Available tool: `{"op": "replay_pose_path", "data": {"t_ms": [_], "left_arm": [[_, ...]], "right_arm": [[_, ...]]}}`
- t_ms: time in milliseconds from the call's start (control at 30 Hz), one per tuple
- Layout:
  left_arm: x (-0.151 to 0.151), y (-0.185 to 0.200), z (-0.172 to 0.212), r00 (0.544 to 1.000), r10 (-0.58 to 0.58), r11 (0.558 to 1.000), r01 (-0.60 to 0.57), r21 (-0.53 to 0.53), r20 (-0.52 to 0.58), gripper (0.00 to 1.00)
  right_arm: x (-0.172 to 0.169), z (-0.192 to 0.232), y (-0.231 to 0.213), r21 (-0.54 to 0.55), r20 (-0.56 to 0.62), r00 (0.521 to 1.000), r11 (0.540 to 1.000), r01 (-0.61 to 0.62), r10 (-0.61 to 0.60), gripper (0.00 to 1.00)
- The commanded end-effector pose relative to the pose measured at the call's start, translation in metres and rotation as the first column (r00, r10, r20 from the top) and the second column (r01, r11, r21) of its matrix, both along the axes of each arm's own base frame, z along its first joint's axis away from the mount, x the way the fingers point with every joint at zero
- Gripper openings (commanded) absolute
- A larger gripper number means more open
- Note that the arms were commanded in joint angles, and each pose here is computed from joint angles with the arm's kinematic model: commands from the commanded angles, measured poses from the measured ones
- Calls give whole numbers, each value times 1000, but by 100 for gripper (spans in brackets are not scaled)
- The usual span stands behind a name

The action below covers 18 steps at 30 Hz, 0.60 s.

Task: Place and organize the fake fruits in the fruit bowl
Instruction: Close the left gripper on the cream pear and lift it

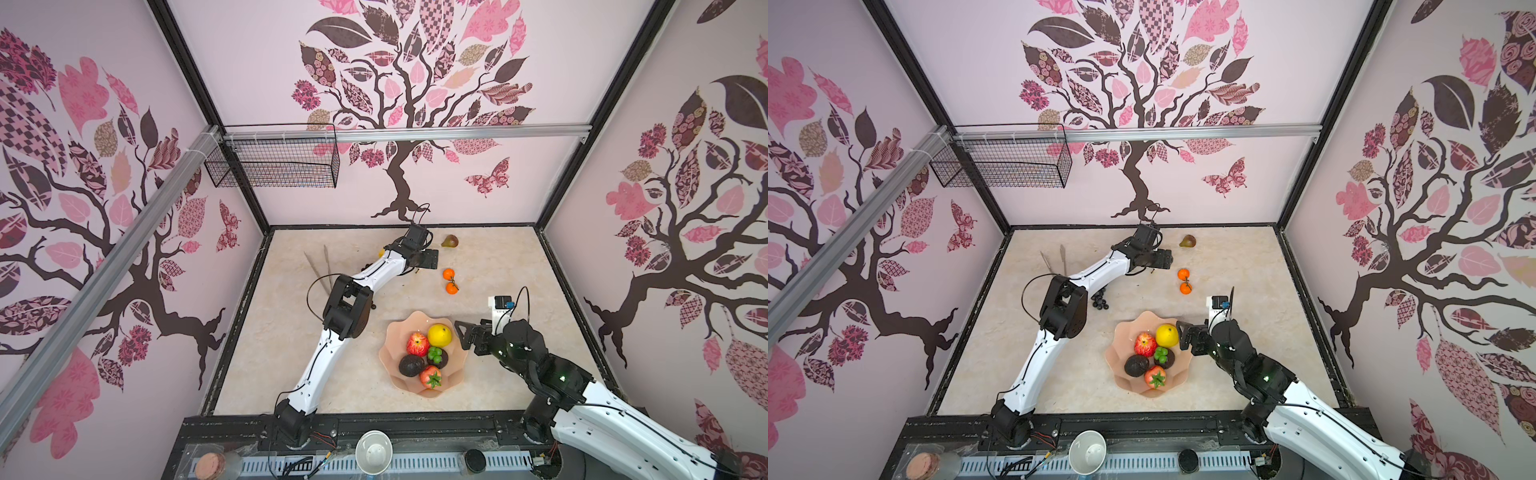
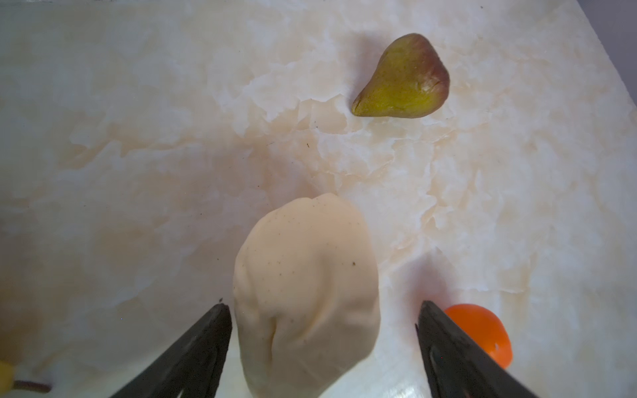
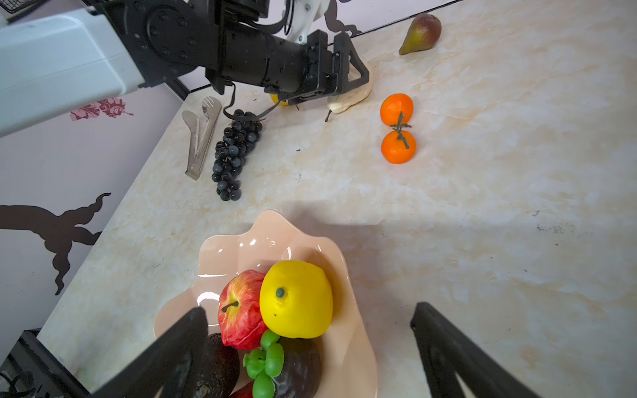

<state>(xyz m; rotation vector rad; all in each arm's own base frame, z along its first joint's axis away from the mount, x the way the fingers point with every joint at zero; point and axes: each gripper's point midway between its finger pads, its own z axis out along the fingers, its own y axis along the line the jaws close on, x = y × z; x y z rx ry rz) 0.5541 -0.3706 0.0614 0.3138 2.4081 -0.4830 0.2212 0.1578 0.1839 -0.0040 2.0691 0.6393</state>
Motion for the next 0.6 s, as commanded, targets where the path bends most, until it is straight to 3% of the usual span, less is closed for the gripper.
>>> {"op": "replay_pose_path", "data": {"t_ms": [0,133,433,567], "left_arm": [[11,-5,12,999,24,1000,-23,-14,24,87],[16,-7,-1,999,43,999,-43,-21,9,82],[21,-7,0,996,91,994,-90,-53,10,58],[15,-5,22,993,114,987,-112,-112,14,58]], "right_arm": [[-4,-6,-1,9,-19,1000,1000,2,-2,96],[-5,-10,-2,13,-29,1000,1000,3,-3,96],[-6,-12,-4,15,-33,999,1000,6,-5,96],[-6,-12,-3,11,-33,999,1000,5,-4,96]]}}
